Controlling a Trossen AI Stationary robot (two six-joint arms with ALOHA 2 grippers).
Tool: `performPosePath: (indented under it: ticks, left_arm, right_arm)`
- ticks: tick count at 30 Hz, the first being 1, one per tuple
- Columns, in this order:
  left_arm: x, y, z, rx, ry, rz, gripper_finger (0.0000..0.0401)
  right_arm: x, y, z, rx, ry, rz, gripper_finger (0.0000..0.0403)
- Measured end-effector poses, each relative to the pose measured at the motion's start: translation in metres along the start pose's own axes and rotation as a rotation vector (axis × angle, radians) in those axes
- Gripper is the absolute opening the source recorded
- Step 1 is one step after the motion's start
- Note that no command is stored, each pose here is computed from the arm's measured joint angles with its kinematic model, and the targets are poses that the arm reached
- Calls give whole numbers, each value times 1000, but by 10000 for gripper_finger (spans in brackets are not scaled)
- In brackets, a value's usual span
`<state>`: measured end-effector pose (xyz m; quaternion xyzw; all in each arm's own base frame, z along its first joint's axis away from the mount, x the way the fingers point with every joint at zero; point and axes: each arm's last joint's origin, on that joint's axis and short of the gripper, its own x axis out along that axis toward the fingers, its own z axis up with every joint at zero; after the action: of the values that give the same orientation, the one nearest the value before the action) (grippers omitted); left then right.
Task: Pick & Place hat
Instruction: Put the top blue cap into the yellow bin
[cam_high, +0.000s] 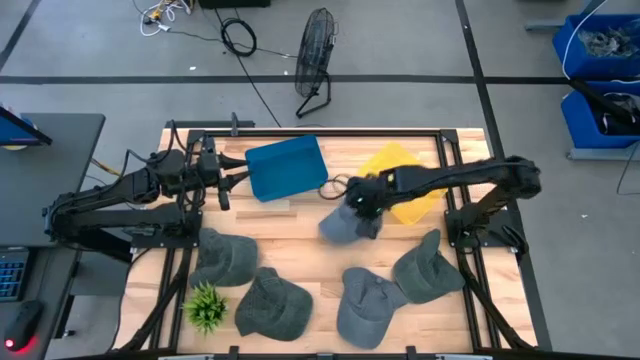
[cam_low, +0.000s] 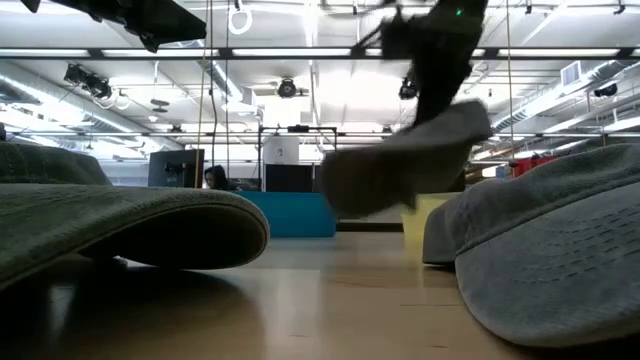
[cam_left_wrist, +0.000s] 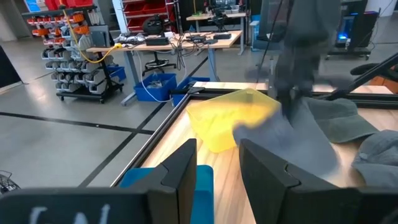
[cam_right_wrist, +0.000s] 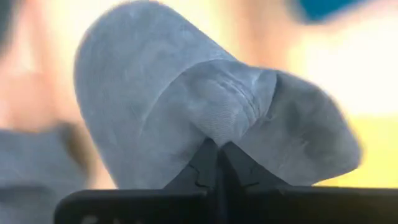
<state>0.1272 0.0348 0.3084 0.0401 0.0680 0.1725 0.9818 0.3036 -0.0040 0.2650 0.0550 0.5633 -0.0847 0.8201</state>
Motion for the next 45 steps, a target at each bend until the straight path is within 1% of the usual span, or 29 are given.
performPosePath:
  ticks: [3, 5, 7, 11, 14, 17, 20, 24, 28, 30, 32, 35, 39, 42, 45]
  left_arm:
    - [0, 0, 0, 0, 0, 0, 124]
    - [0, 0, 0, -1, 1, 0, 124]
    - [0, 0, 0, -1, 1, -1, 124]
    - [0, 0, 0, -1, 2, -1, 124]
    - [0, 0, -1, 0, 9, -1, 124]
    - [0, 0, -2, 2, 24, -3, 124]
    - [0, 0, -5, 4, 47, -5, 124]
    - [0, -1, -6, 6, 61, -6, 124]
    - [0, -1, -6, 6, 61, -6, 124]
    - [0, -1, -6, 6, 61, -6, 124]
    - [0, -1, -6, 6, 61, -6, 124]
    - [0, -1, -6, 5, 58, -6, 124]
    - [0, -1, -5, 4, 52, -5, 124]
    - [0, -1, -5, 4, 52, -5, 124]
    - [0, -1, -5, 4, 53, -5, 124]
  right_arm:
    - [-35, -10, -7, 5, 20, -223, 3]
    - [-52, -18, -14, 70, -9, -386, 3]
    - [-64, -26, -20, 161, -37, -481, 3]
    - [-73, -40, -28, 360, -57, -560, 3]
    - [-73, -48, -35, 500, -39, -617, 3]
    - [-60, -57, -44, 621, -18, -686, 3]
    - [-38, -66, -59, 713, 36, -733, 3]
    - [0, -72, -77, 756, 65, -717, 4]
    - [27, -75, -87, 810, 55, -623, 4]
    - [36, -76, -91, 819, 39, -601, 5]
    - [42, -80, -92, 810, -1, -606, 5]
    - [48, -89, -90, 842, -92, -641, 5]
    - [50, -99, -79, 829, -189, -609, 10]
    - [50, -104, -71, 858, -267, -555, 19]
    - [50, -106, -68, 834, -266, -508, 32]
